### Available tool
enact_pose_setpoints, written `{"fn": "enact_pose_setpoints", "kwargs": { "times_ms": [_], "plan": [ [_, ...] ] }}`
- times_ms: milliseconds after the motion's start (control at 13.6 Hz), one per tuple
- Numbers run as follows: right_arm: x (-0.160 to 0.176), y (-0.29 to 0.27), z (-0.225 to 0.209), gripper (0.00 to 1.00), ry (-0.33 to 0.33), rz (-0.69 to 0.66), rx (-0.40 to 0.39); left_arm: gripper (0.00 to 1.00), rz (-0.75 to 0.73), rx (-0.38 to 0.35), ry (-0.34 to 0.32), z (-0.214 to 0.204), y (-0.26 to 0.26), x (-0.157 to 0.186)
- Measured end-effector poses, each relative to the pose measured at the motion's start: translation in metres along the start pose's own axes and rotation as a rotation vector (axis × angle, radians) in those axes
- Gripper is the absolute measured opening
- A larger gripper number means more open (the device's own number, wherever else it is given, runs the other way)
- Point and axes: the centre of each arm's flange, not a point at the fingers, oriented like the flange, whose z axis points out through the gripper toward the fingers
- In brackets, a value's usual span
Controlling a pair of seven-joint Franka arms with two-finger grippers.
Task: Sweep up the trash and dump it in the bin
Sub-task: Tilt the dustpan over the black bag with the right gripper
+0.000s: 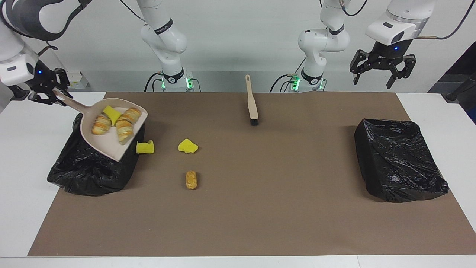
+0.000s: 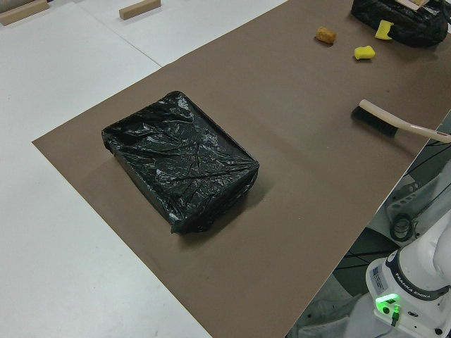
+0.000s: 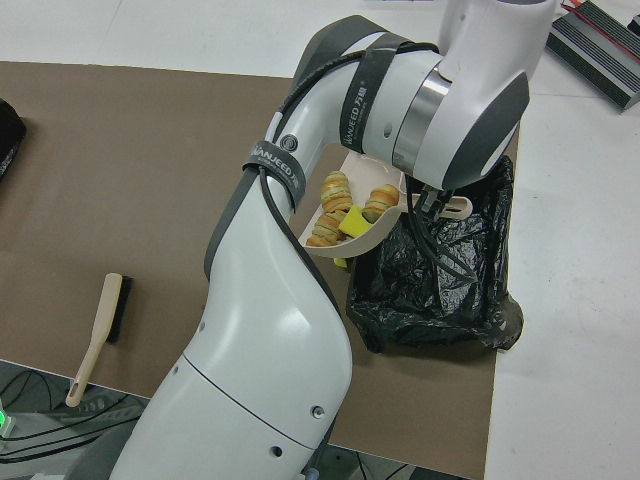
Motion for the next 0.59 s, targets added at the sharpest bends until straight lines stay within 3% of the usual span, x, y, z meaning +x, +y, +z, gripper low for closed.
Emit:
{"fn": "enact_pose_setpoints", "kwargs": {
  "times_ms": [294,587],
  "plan": [
    [-0.036,0.005,-0.013,0.33,-0.103,-0.051,-0.088,1.0,-0.032,-0.019,-0.006,-0.008,-0.013,-0.016],
    [-0.052,0.0,-0.038,0.33,-0.297,-0.068,-0.133,1.0,-0.045,-0.018,-0.012,-0.007,-0.018,-0.025]
  ]
}}
